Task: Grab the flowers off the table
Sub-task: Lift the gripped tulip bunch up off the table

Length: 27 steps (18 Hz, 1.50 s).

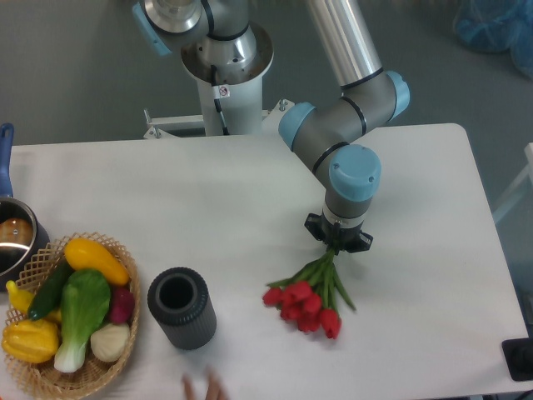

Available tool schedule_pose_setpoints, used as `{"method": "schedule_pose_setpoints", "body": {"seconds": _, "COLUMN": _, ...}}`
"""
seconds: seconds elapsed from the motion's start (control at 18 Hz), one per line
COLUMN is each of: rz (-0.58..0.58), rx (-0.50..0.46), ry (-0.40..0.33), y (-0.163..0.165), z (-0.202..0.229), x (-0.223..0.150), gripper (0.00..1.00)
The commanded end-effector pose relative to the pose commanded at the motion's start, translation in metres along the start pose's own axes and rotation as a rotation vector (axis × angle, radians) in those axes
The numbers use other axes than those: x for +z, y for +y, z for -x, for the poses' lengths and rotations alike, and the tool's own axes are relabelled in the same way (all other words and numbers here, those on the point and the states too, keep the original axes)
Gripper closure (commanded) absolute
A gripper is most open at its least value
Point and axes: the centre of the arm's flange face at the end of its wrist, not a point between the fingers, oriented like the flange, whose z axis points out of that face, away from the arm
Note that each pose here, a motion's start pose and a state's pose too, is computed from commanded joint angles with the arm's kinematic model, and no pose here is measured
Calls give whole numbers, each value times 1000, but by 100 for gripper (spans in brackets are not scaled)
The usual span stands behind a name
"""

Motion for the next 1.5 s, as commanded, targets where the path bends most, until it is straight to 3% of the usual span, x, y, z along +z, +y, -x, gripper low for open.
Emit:
{"method": "schedule_pose_setpoints", "body": {"seconds": 0.22, "rz": -13, "rx": -5, "ry": -19, "y": 1, "z": 4, "x": -14, "gripper": 79}}
{"method": "schedule_pose_setpoints", "body": {"seconds": 0.56, "rz": -80, "rx": -5, "ry": -90, "y": -1, "z": 14, "x": -97, "gripper": 79}}
{"method": "schedule_pose_setpoints", "body": {"seconds": 1.11, "rz": -491, "rx": -23, "ry": -104, "y": -26, "z": 9, "x": -232, "gripper": 78}}
{"method": "schedule_pose_setpoints", "body": {"seconds": 1.33, "rz": -639, "rx": -39, "ry": -67, "y": -32, "z": 10, "x": -267, "gripper": 78}}
{"method": "schedule_pose_setpoints", "body": {"seconds": 1.5, "rz": -685, "rx": -53, "ry": -43, "y": -32, "z": 9, "x": -274, "gripper": 78}}
